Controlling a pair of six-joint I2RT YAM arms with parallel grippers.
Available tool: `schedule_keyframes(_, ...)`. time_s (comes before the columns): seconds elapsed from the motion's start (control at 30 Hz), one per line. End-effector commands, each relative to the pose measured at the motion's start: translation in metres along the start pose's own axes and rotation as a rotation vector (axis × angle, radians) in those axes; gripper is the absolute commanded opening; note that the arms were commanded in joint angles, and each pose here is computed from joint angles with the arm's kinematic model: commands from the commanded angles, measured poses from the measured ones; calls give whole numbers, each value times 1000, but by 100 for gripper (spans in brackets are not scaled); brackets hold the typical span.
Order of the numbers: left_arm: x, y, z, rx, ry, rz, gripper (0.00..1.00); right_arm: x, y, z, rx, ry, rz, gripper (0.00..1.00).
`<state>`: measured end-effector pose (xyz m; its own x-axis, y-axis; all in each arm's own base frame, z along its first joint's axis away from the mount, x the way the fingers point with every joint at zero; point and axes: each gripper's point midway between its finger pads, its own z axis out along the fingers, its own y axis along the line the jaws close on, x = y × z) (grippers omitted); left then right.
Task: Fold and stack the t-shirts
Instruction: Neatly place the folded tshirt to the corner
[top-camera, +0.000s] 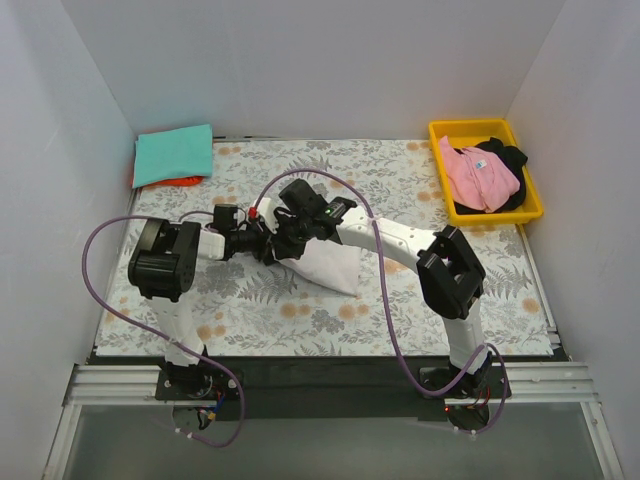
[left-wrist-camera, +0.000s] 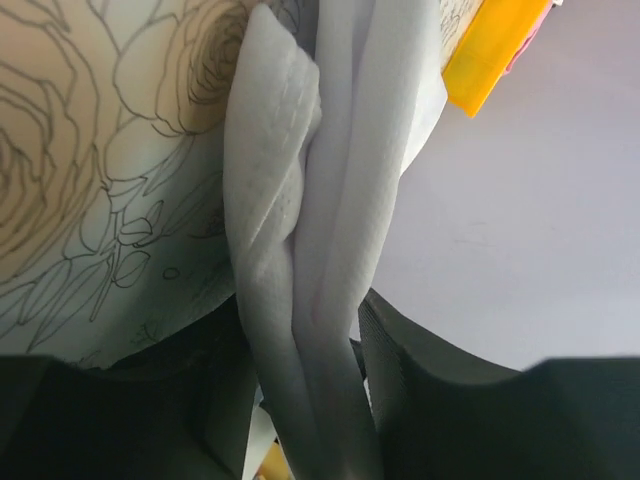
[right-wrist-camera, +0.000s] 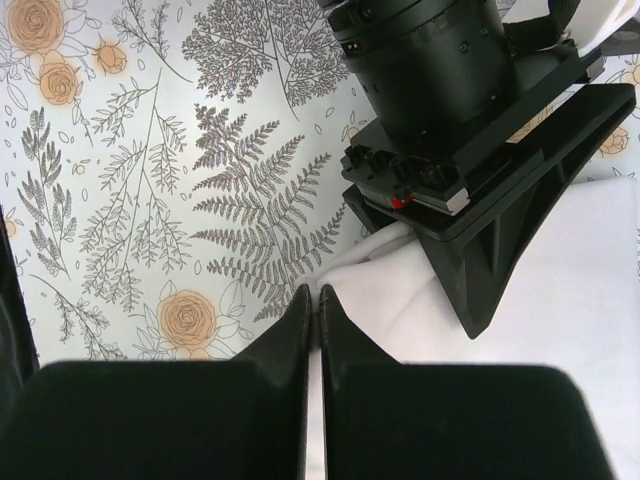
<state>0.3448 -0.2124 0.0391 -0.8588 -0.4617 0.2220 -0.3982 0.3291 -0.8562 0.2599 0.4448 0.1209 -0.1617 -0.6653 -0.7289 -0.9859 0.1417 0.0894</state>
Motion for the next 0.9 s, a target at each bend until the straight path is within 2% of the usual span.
schedule_keyframes(0.0,-5,-5,2,-8,-19,-10,39,-32,6,-9,-19,-82,-20,1)
schedule_keyframes(0.1,-10,-6,2,-19,-37,6,30,-34,6,-8,-25,-86,-18,1)
schedule_keyframes(0.13,-12,-10,2,-12,-39,25,24,-35,5,-8,-23,-88,-16,1)
schedule_keyframes(0.17,-13,-14,1,-10,-41,37,8,-35,5,-8,-23,-88,-13,1)
schedule_keyframes(0.2,-13,-14,1,-19,-38,73,1,-36,4,-8,-22,-88,-11,1)
schedule_keyframes(0.23,-20,-28,1,-8,-43,116,0,-36,2,-9,-7,-86,23,1)
schedule_keyframes(0.3,-18,-25,-3,-66,-8,131,0,-38,1,-16,-38,-104,96,35)
schedule_keyframes(0.33,-18,-25,-6,-79,5,220,0,-37,-3,-26,-103,-131,158,51)
schedule_keyframes(0.37,-21,-32,-12,-111,16,239,0,-32,-4,-33,-129,-132,243,73)
schedule_keyframes(0.4,-25,-33,-16,-141,14,273,0,-28,-9,-41,-139,-141,277,79)
schedule_keyframes(0.43,-30,-31,-21,-167,15,375,0,-23,-21,-53,-149,-160,312,84)
schedule_keyframes(0.5,-49,-34,-33,-258,-21,428,0,-11,-27,-72,-135,-169,340,92)
schedule_keyframes(0.57,-60,-26,-40,-334,-13,484,0,0,-43,-90,-102,-185,374,94)
schedule_keyframes(0.6,-75,-47,-44,-329,-45,554,0,7,-43,-99,-93,-186,387,96)
schedule_keyframes(0.67,-94,-43,-49,-420,-56,624,0,14,-52,-114,-59,-200,407,98)
schedule_keyframes(0.7,-115,-67,-54,-433,-120,686,0,20,-53,-117,-53,-195,416,98)
schedule_keyframes(0.77,-138,-63,-58,-506,-106,771,0,30,-57,-124,-36,-193,437,98)
schedule_keyframes(0.8,-156,-95,-66,-475,-147,852,0,32,-58,-126,-31,-194,441,98)
schedule_keyframes(0.83,-168,-86,-64,-491,-124,837,0,37,-59,-127,-22,-188,447,98)
schedule_keyframes(0.87,-187,-90,-78,-481,-162,832,0,37,-60,-130,-15,-191,443,98)
